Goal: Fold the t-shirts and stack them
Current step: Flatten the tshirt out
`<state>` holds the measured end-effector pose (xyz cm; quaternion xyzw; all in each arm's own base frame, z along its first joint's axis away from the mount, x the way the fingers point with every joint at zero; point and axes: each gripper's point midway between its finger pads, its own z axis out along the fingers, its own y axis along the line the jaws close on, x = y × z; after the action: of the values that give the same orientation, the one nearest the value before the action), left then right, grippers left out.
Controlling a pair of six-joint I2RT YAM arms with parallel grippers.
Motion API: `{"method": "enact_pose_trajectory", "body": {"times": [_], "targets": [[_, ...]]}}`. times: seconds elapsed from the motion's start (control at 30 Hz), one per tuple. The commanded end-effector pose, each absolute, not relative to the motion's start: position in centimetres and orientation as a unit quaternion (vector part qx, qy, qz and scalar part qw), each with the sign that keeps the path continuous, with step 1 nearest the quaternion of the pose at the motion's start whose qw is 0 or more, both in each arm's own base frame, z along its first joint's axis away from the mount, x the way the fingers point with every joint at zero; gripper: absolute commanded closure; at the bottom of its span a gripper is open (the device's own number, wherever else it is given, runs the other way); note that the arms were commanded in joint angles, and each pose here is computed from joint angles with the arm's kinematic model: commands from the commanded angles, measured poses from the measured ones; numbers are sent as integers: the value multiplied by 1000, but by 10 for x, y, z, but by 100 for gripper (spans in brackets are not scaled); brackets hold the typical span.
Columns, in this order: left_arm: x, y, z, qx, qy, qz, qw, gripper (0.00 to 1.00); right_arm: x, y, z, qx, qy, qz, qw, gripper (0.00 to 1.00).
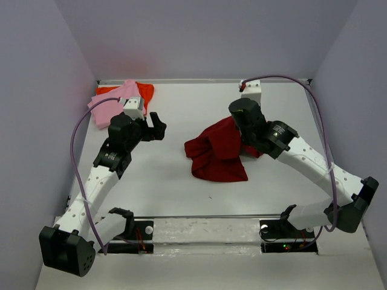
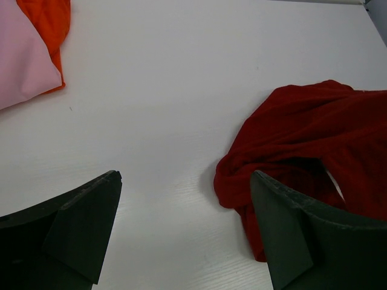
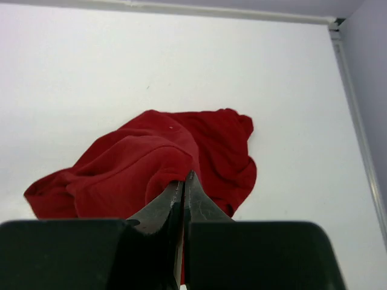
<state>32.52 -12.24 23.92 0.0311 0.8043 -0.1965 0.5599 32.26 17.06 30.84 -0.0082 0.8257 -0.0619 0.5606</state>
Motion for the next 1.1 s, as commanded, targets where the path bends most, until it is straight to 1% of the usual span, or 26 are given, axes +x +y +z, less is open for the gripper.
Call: {"method": "enact_pose_trajectory", "body": {"times": [0.0, 0.1, 0.27, 0.3, 0.33, 0.43, 0.57, 0.6, 0.67, 0.7, 0.8, 0.93, 1.07], "targets": [[325, -126, 257, 42, 787, -205, 580, 4, 319, 140, 367, 32, 783, -104, 613, 100], [325, -127, 256, 43, 788, -206, 578, 4, 322, 139, 366, 24, 780, -107, 616, 100], [325, -127, 256, 43, 788, -206, 578, 4, 331, 149, 306, 3, 811, -120, 572, 100], [325, -128, 257, 44, 788, -207, 578, 4, 334, 158, 281, -15, 825, -121, 552, 100], [325, -127, 257, 43, 788, -206, 578, 4, 334, 162, 277, -17, 828, -110, 549, 100], [326, -127, 256, 43, 789, -206, 578, 4, 347, 188, 229, -36, 854, -108, 507, 100], [326, -126, 256, 43, 788, -203, 579, 4, 360, 216, 204, -51, 870, -87, 484, 100], [326, -126, 256, 42, 789, -201, 579, 4, 364, 224, 190, -57, 875, -87, 472, 100], [327, -126, 255, 41, 789, -202, 578, 4, 366, 244, 170, -70, 885, -69, 454, 100], [327, -126, 256, 41, 789, -202, 579, 3, 367, 248, 173, -68, 886, -59, 455, 100], [327, -126, 254, 42, 791, -203, 576, 4, 369, 275, 141, -92, 896, -52, 431, 100], [327, -127, 254, 42, 791, -203, 576, 4, 370, 305, 125, -116, 901, -33, 417, 100], [327, -125, 256, 41, 789, -201, 579, 4, 377, 328, 140, -127, 892, -16, 434, 100]]}}
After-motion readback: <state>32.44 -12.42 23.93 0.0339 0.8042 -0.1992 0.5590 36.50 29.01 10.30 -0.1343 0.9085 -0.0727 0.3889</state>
